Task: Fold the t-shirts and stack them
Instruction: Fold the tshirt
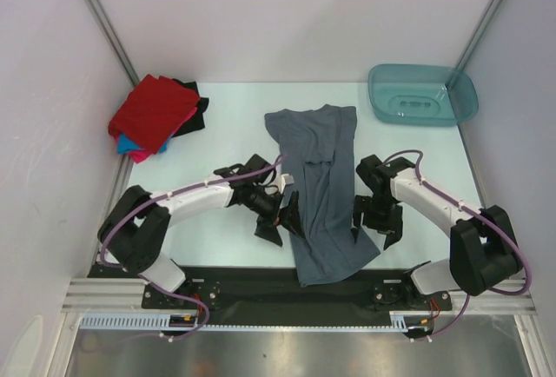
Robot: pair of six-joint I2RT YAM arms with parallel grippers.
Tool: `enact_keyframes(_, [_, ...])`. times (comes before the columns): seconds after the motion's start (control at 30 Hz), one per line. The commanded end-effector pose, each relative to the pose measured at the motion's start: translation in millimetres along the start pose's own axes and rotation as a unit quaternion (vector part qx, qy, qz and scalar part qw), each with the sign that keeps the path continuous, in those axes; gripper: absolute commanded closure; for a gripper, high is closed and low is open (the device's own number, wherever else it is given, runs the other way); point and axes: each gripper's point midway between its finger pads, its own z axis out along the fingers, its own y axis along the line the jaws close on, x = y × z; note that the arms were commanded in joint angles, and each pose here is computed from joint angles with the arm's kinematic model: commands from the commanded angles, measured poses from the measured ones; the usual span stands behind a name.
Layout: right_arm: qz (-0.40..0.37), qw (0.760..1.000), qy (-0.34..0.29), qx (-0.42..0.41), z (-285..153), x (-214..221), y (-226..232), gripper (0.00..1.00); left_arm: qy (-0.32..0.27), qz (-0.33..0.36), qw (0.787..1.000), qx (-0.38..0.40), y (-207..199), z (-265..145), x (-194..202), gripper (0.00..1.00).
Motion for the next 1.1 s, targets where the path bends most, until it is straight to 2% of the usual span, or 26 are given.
enact_keyframes(0.0, [-0.005, 1.000, -0.023, 0.002, -6.0, -3.5, -4.1, 0.18, -0.079, 0.021, 0.996, -0.024, -28.7, -25.2, -24.8, 0.00])
enact_keyframes(0.23, [-0.019, 0.999, -0.041, 0.010, -8.6, -13.0, -4.2, 0.18, -0.181, 0.033, 0.981, -0.061, -54.2, -63.4, -43.7, 0.00])
enact_keyframes(0.4, [-0.030, 0.999, -0.044, 0.011, -8.2, -18.0, -2.9, 0.18, -0.288, 0.069, 0.952, -0.071, -82.0, -110.1, -52.2, 0.00])
enact_keyframes(0.5, [-0.035, 0.998, -0.048, 0.012, -9.4, -21.5, -1.9, 0.18, -0.319, 0.035, 0.936, -0.144, -68.8, -132.3, -53.9, 0.00])
enact_keyframes(0.67, [-0.042, 0.996, -0.078, 0.016, -20.3, -31.1, -2.0, 0.14, -0.375, 0.048, 0.906, -0.188, -82.3, -167.6, -58.2, 0.00])
enact_keyframes(0.73, [-0.041, 0.995, -0.086, 0.016, -23.0, -32.4, -3.1, 0.13, -0.388, 0.041, 0.893, -0.223, -75.3, -177.3, -61.4, 0.04])
enact_keyframes(0.77, [-0.042, 0.995, -0.092, 0.014, -24.4, -32.2, -3.4, 0.13, -0.361, 0.032, 0.895, -0.261, -60.0, -174.9, -56.6, 0.08])
enact_keyframes(0.8, [-0.041, 0.995, -0.093, 0.014, -24.0, -32.3, -4.1, 0.12, -0.346, 0.034, 0.893, -0.285, -50.5, -173.3, -55.6, 0.25])
enact_keyframes(0.83, [-0.041, 0.994, -0.096, 0.015, -24.1, -32.8, -4.6, 0.12, -0.338, 0.026, 0.887, -0.312, -37.9, -172.0, -53.7, 0.37])
enact_keyframes(0.87, [-0.041, 0.994, -0.100, 0.014, -25.1, -32.3, -5.6, 0.12, -0.316, -0.003, 0.891, -0.326, -15.4, -156.4, -46.7, 0.42])
enact_keyframes(0.9, [-0.041, 0.994, -0.104, 0.010, -22.9, -32.0, -4.1, 0.12, -0.317, -0.004, 0.898, -0.305, -13.3, -144.1, -50.6, 0.54])
enact_keyframes(0.93, [-0.041, 0.993, -0.108, 0.007, -22.4, -32.1, -4.0, 0.12, -0.300, -0.010, 0.901, -0.312, -0.5, -137.1, -41.5, 0.47])
enact_keyframes(0.97, [-0.041, 0.993, -0.110, -0.002, -22.5, -31.4, -1.3, 0.12, -0.305, -0.011, 0.900, -0.310, 11.2, -126.7, -44.3, 0.35])
enact_keyframes(1.0, [-0.038, 0.992, -0.116, -0.011, -24.8, -32.4, 1.6, 0.13, -0.311, 0.003, 0.901, -0.304, 8.0, -122.2, -39.8, 0.01])
enact_keyframes(1.07, [-0.036, 0.991, -0.124, -0.031, -28.8, -32.1, 10.4, 0.13, -0.329, 0.010, 0.902, -0.280, 7.2, -104.4, -42.6, 0.00])
